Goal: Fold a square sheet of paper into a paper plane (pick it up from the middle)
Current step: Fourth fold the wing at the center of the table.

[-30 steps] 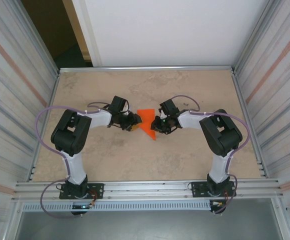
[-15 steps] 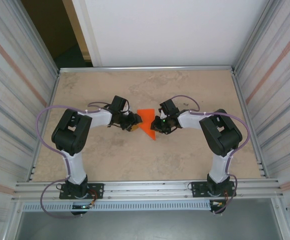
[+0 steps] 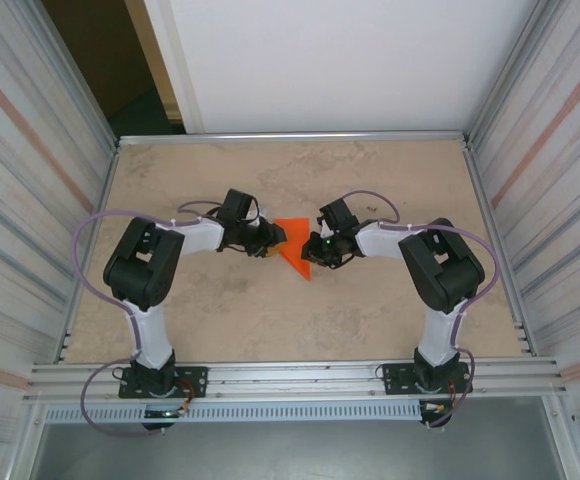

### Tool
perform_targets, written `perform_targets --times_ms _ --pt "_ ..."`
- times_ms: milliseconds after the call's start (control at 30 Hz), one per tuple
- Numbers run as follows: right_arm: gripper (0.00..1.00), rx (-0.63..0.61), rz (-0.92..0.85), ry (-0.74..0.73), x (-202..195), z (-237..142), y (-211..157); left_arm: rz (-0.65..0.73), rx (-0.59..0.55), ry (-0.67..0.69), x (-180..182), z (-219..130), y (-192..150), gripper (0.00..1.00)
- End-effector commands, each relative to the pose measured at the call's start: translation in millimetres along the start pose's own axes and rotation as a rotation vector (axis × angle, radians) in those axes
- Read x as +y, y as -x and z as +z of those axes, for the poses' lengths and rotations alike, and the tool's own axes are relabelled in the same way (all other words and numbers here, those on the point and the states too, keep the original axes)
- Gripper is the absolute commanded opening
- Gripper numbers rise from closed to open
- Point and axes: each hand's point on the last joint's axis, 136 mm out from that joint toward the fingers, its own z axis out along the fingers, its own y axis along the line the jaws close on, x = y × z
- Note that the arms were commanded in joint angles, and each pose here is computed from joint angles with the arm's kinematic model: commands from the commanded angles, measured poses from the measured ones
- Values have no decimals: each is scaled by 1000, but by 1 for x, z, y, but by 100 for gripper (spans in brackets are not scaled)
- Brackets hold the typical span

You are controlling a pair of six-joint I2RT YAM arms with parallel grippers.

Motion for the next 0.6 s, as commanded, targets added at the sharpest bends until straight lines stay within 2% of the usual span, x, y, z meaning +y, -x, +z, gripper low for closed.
perform_targets --times_ms 0,233,400,500,567 --pt "15 91 55 -154 -53 16 -29 58 18 -49 -9 3 6 29" --pt "15 84 40 -134 -47 13 -25 88 34 -46 -3 2 7 21" --pt "17 44 -13 -93 -29 1 -13 88 19 -49 -6 -2 10 7" --pt "23 -29 -81 -70 -10 -20 2 90 0 -49 -11 -7 12 2" --pt "32 -102 -141 -93 -2 -39 12 82 -23 -35 -13 -13 14 1"
